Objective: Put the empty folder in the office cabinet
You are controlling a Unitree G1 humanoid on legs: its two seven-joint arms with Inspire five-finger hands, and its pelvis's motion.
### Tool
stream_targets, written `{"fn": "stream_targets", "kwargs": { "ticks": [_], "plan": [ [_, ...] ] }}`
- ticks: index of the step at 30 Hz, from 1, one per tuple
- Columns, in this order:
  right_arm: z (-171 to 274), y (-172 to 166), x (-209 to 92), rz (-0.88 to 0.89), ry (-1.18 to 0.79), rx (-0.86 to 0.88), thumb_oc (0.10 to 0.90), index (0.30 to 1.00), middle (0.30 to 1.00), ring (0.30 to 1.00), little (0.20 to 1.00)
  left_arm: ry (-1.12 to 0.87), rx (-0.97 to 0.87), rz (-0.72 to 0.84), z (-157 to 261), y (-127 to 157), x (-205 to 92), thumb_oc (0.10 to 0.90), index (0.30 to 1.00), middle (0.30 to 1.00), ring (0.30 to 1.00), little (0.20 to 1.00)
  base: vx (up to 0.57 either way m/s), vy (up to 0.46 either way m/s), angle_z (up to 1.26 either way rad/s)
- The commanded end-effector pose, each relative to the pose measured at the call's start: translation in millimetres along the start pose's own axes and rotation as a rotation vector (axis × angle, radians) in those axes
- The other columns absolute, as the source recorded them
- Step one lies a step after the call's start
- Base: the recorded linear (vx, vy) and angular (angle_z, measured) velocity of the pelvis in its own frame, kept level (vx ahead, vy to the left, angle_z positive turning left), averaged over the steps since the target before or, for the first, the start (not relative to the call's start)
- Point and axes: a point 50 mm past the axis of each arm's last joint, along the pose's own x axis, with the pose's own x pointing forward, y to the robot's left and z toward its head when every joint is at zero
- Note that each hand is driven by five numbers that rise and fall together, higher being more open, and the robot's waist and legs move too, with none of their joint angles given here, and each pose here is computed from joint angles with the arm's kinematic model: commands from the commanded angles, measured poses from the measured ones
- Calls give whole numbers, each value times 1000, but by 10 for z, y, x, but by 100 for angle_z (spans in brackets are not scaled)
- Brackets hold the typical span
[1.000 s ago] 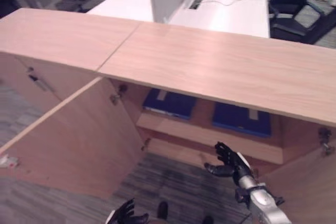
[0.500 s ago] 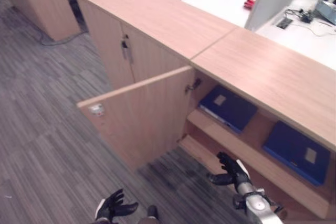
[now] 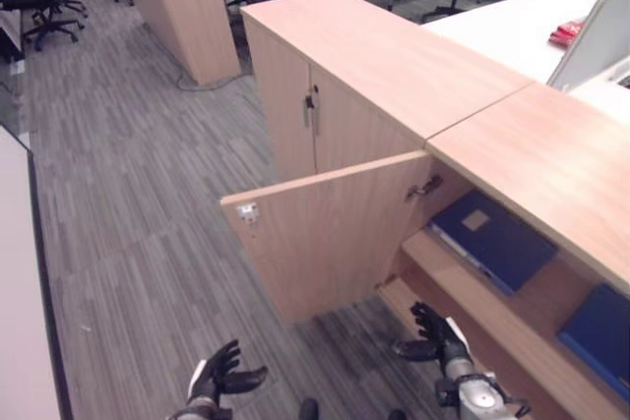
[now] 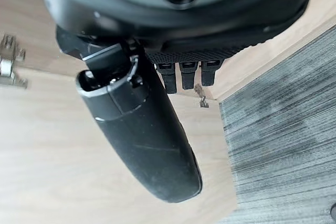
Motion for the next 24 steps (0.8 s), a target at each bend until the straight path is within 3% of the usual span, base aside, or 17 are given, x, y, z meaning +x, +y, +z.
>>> {"fn": "stream_targets", "kwargs": {
  "ticks": [1, 8, 24],
  "plan": [
    [357, -192, 55, -62, -177, 40, 800, 900, 900, 900, 900, -247, -18, 17, 619, 7, 174, 800, 900, 900, 900, 900, 47, -45, 2],
    [306, -193, 45, -62, -155, 60, 800, 900, 900, 900, 900, -330, -82, 71, 829, 91, 180, 800, 900, 900, 900, 900, 28, -24, 3],
    [300, -213, 15, 24, -149, -9, 800, 900, 900, 900, 900, -580, -25, 295, 1961, 825, 236, 800, 900, 900, 900, 900, 9, 1, -8]
  ]
}}
